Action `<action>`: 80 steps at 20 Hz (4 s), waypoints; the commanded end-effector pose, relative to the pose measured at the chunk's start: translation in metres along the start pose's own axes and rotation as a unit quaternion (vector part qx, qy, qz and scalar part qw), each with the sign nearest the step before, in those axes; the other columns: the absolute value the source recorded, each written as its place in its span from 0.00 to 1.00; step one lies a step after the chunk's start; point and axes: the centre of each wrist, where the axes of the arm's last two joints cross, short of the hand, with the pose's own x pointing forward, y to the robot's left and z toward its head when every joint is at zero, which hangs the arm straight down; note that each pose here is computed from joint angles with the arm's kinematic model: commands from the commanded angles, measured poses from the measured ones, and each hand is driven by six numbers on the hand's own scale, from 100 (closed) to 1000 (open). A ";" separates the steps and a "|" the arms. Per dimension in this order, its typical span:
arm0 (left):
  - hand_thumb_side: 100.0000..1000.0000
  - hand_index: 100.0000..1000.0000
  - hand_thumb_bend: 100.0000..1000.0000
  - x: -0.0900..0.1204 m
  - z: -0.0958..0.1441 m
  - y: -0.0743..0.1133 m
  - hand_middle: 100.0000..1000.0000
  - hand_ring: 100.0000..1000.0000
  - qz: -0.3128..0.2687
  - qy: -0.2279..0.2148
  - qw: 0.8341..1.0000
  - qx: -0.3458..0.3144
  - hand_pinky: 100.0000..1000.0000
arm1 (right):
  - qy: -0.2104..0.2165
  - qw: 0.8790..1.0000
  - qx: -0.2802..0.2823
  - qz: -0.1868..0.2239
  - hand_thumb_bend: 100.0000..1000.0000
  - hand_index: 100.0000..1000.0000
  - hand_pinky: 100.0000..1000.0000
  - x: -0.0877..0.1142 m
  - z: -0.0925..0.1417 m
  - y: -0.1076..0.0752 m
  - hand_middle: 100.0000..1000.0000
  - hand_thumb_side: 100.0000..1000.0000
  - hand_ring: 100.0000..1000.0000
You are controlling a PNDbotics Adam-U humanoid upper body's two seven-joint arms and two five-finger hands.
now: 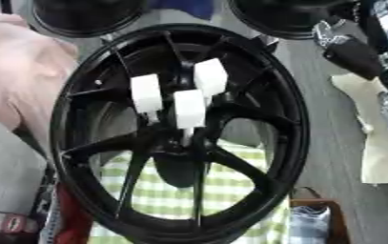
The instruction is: Pull the pin out of the wheel hub.
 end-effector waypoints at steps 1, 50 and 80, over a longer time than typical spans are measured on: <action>0.89 0.87 0.31 0.001 -0.002 0.016 0.79 0.78 -0.010 0.009 0.998 -0.066 0.81 | -0.012 1.000 0.003 0.020 0.05 0.76 0.89 0.006 -0.004 -0.010 0.77 0.39 0.76; 0.13 0.84 0.21 0.005 -0.141 0.030 0.79 0.78 -0.054 -0.238 0.959 -0.140 0.84 | -0.033 0.999 0.035 -0.015 0.03 0.77 0.90 0.014 -0.016 0.009 0.77 0.41 0.76; 0.00 0.83 0.20 0.028 -0.157 0.001 0.79 0.81 -0.160 -0.281 0.923 -0.207 0.84 | -0.057 0.997 0.045 -0.032 0.01 0.77 0.90 0.025 -0.026 0.016 0.77 0.42 0.76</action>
